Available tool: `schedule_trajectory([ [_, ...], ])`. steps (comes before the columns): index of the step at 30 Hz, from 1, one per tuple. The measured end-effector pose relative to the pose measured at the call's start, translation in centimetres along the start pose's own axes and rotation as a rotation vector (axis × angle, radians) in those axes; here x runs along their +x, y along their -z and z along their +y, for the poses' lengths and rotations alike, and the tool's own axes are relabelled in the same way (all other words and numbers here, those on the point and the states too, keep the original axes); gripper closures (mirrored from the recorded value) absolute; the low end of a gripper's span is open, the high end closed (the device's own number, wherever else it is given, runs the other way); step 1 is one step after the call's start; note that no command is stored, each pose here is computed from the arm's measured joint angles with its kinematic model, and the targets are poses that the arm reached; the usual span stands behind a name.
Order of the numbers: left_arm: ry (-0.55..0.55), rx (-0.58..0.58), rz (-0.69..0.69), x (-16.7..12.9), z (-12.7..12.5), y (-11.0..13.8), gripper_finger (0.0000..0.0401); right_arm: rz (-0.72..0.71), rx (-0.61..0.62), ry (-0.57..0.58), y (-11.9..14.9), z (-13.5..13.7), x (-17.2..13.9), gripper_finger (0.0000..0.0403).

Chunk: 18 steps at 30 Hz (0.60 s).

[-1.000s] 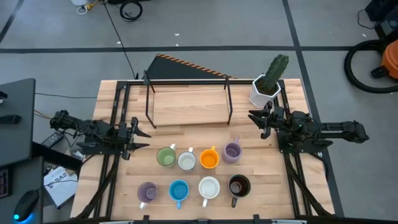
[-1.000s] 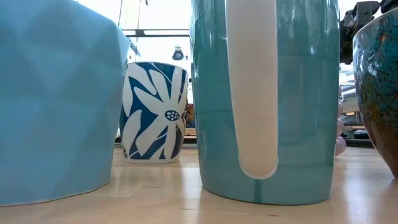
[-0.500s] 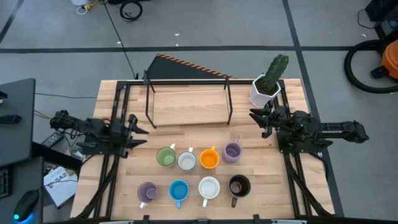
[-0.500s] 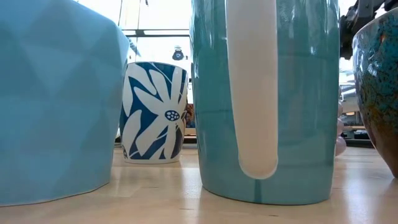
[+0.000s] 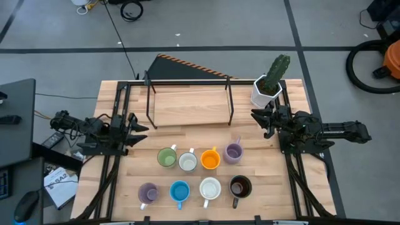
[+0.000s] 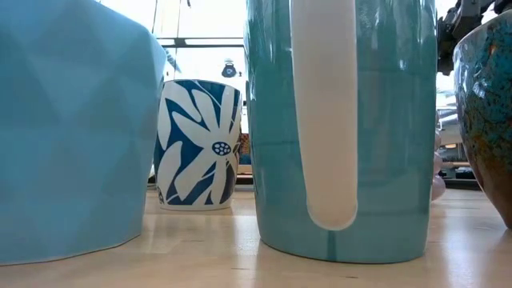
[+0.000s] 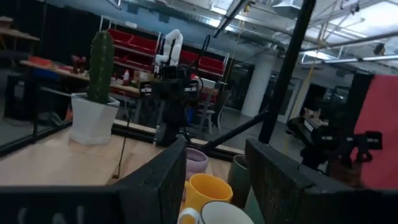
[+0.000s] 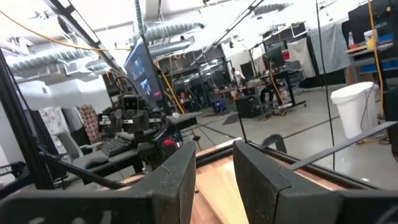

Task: Place coffee mugs
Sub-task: Put the light green mug on the shelf

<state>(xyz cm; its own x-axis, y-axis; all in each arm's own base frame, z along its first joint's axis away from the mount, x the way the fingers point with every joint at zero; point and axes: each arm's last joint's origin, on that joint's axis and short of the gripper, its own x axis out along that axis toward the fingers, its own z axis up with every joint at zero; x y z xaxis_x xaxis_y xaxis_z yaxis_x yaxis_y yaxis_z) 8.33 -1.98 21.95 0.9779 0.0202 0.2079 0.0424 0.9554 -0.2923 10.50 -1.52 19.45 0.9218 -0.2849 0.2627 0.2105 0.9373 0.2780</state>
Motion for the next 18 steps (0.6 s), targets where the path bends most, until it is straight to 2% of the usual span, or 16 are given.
schedule_trajectory([
  [5,-0.030,0.013,0.041,0.8,-0.2,-0.4,0.0229,-0.029,-0.024,-0.080,-1.2,0.6,0.6,0.0289],
  [9,-0.061,0.025,0.143,2.2,-0.8,-1.0,0.0229,-0.025,-0.094,-0.132,-2.9,1.4,1.6,0.0289],
  [15,-0.080,0.109,0.384,4.8,-1.9,-0.9,0.0229,0.066,-0.177,-0.130,-3.3,2.0,3.8,0.0289],
  [18,-0.115,0.090,0.532,6.0,-2.5,-1.2,0.0229,0.116,-0.204,-0.164,-3.1,2.3,4.8,0.0289],
])
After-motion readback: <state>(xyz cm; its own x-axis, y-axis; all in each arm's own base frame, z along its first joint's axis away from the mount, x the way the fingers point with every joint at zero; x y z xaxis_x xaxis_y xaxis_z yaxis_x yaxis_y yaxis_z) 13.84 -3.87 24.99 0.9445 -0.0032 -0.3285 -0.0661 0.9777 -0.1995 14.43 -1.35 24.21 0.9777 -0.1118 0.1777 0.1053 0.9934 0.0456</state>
